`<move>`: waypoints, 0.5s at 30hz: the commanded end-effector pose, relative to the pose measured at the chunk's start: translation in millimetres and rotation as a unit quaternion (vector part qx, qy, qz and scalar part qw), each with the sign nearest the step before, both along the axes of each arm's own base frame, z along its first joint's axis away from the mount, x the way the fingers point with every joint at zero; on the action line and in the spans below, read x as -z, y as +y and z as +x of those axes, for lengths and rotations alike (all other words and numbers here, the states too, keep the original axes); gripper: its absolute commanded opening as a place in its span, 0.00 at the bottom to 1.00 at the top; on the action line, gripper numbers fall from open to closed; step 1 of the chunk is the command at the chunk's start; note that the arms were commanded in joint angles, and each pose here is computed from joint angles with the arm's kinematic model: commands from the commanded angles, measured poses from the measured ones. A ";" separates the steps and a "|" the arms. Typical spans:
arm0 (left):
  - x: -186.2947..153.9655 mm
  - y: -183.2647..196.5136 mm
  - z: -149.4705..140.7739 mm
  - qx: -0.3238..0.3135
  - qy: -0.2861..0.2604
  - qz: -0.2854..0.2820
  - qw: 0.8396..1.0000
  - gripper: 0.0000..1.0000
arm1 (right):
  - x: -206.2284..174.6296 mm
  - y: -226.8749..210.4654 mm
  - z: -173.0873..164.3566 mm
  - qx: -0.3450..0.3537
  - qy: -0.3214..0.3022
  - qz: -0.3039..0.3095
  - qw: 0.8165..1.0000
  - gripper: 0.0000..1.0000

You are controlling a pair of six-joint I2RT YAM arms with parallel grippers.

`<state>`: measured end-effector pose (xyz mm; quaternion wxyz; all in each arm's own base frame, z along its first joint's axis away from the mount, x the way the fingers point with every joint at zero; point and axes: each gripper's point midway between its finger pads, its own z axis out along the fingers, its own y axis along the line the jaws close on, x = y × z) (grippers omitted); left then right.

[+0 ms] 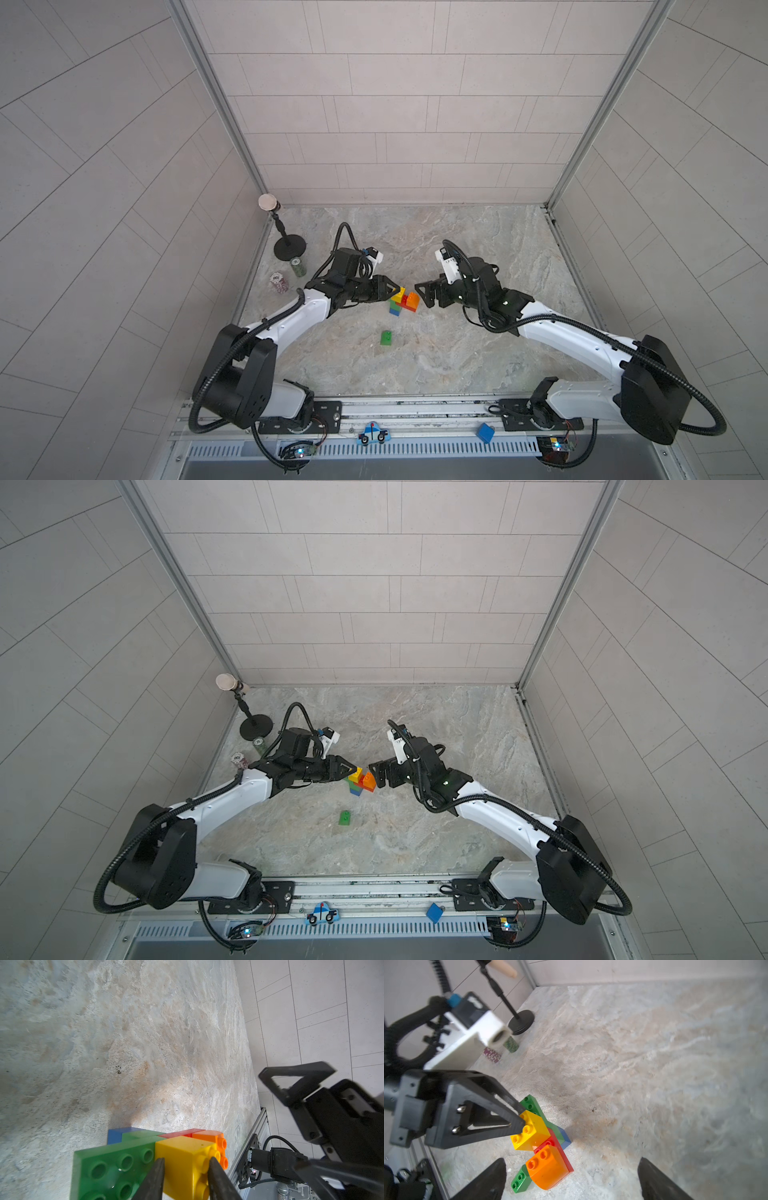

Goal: Assemble a fork with lego
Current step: Assemble the lego brick with the lego brick.

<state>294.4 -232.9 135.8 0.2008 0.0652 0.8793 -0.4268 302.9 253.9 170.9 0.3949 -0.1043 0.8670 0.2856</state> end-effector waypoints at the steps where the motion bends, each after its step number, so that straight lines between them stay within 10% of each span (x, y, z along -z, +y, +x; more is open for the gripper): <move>1: 18.6 9.7 -3.0 -0.013 0.026 0.025 0.999 0.38 | 1.2 -7.9 1.8 0.097 0.056 0.087 0.990 1.00; 15: 18.4 11.4 -2.0 -0.016 0.027 0.026 0.999 0.38 | 6.6 16.0 -12.1 0.137 0.130 0.292 0.938 0.94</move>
